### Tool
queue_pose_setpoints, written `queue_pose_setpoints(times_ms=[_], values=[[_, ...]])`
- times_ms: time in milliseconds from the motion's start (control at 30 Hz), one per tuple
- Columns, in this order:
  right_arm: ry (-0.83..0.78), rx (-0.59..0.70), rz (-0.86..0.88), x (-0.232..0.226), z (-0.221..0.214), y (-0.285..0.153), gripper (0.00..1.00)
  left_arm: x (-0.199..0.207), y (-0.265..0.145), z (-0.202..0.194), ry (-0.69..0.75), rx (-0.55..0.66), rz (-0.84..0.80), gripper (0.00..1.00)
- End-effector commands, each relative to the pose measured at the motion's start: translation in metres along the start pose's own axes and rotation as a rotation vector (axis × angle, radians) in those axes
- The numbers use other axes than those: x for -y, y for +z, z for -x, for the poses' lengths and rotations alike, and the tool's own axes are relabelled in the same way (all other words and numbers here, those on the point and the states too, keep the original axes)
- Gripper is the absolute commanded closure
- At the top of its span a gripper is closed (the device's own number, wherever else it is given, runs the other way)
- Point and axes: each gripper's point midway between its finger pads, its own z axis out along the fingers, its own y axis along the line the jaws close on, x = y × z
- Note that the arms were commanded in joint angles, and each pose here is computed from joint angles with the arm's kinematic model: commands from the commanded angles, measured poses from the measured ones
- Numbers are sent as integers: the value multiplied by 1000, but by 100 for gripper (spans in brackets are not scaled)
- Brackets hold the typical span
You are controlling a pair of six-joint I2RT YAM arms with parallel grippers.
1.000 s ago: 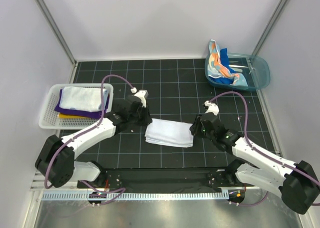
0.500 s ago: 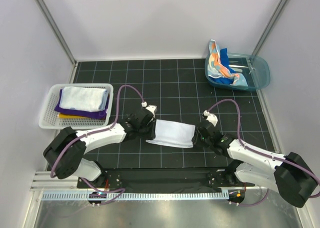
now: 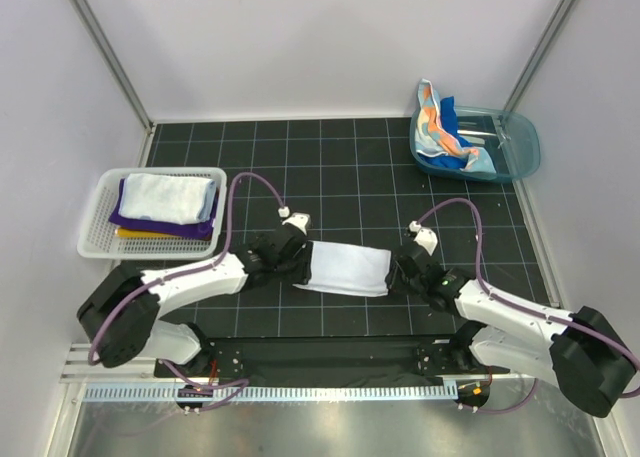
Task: Fold and stack the towels
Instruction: Fold the towel, then neatly place the folded towel into the bin
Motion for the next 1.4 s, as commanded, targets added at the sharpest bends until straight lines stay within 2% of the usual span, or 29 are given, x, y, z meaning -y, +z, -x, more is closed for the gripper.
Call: queue_pose_setpoints(times_ms=[0,133,233,400,633,833,933,1067,1367], values=[[-11,78,-36,0,23,-9,67,4,-30,42,-20,145,17,55],[-20,86,-54,-3,34,-12,66,-8,-52,67,-72,244,81,37],[-23,97,-52,-9,43,-17,66,-21,-49,72,-136,241,95,33],[-28,120,-16,-24,60,-28,65,-32,-30,62,-210,149,35,29],[-44,70,113,-58,59,-29,68,-28,-8,58,-285,71,-147,28],[-57,-15,191,-79,23,-18,69,-31,10,36,-336,-3,-163,29],[-27,-56,234,-79,3,-10,69,-33,15,23,-350,-36,-164,30],[-13,-80,186,-57,-18,1,69,-34,21,10,-364,-65,-170,32],[8,-39,161,-41,-16,-6,68,-50,29,-28,-384,-144,-88,39]])
